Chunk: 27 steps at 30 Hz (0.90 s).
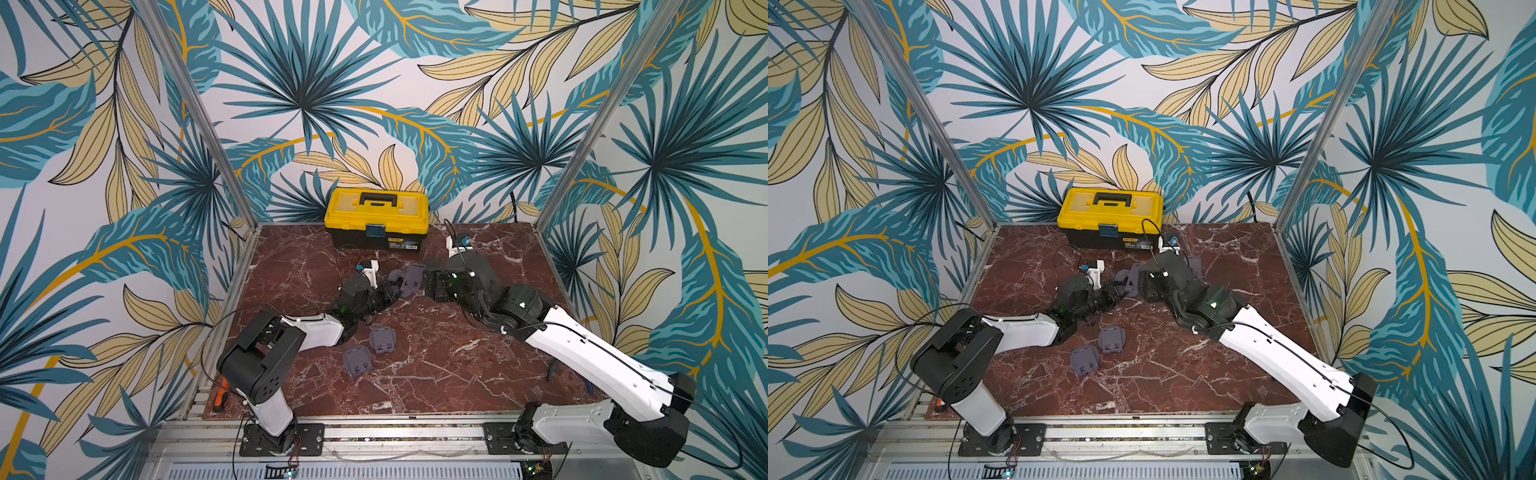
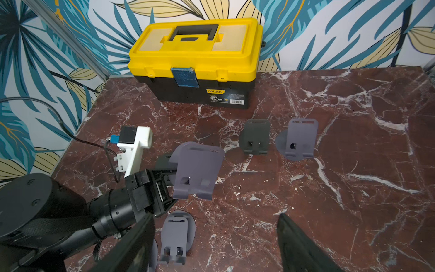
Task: Open the phone stand
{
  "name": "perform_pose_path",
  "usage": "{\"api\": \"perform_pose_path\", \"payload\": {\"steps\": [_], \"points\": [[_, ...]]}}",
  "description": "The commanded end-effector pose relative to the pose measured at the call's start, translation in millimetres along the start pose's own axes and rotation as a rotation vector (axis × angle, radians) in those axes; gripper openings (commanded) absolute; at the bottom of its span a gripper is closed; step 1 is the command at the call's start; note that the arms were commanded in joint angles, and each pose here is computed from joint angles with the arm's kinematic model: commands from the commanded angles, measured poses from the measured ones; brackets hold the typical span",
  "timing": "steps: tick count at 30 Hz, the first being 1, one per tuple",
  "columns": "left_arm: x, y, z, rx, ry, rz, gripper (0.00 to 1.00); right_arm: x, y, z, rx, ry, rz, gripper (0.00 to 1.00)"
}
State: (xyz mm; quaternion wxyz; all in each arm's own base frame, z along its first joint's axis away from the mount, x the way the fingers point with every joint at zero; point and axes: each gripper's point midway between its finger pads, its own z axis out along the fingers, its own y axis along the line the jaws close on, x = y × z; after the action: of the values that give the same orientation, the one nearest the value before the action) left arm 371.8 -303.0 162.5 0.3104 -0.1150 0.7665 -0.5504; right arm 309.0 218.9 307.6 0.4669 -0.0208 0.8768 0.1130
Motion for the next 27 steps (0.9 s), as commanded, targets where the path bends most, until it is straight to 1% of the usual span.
{"api": "perform_pose_path", "payload": {"steps": [1, 5, 8, 14, 22, 27], "points": [[-13.7, -37.5, -2.8, 0.122, -0.031, 0.063, 0.0, 3.9, 14.1, 11.9, -0.064, 0.019, 0.037, 0.81], [-13.7, -47.4, -7.7, 0.164, -0.036, 0.097, 0.0, 10.9, 26.7, 21.7, -0.105, 0.055, 0.055, 0.82], [-13.7, -53.7, -10.5, 0.194, -0.04, 0.113, 0.0, 17.4, 29.7, 28.2, -0.106, 0.081, 0.068, 0.84], [-13.0, -64.0, -11.5, 0.243, -0.036, 0.127, 0.0, 25.2, 34.2, 38.3, -0.105, 0.111, 0.086, 0.85], [-10.9, -68.5, -12.4, 0.267, -0.03, 0.127, 0.0, 20.3, 22.8, 51.3, -0.052, 0.115, 0.069, 0.85], [-10.1, -70.3, -13.6, 0.271, -0.029, 0.133, 0.0, 19.1, 23.1, 56.8, -0.051, 0.114, 0.069, 0.84]]}}
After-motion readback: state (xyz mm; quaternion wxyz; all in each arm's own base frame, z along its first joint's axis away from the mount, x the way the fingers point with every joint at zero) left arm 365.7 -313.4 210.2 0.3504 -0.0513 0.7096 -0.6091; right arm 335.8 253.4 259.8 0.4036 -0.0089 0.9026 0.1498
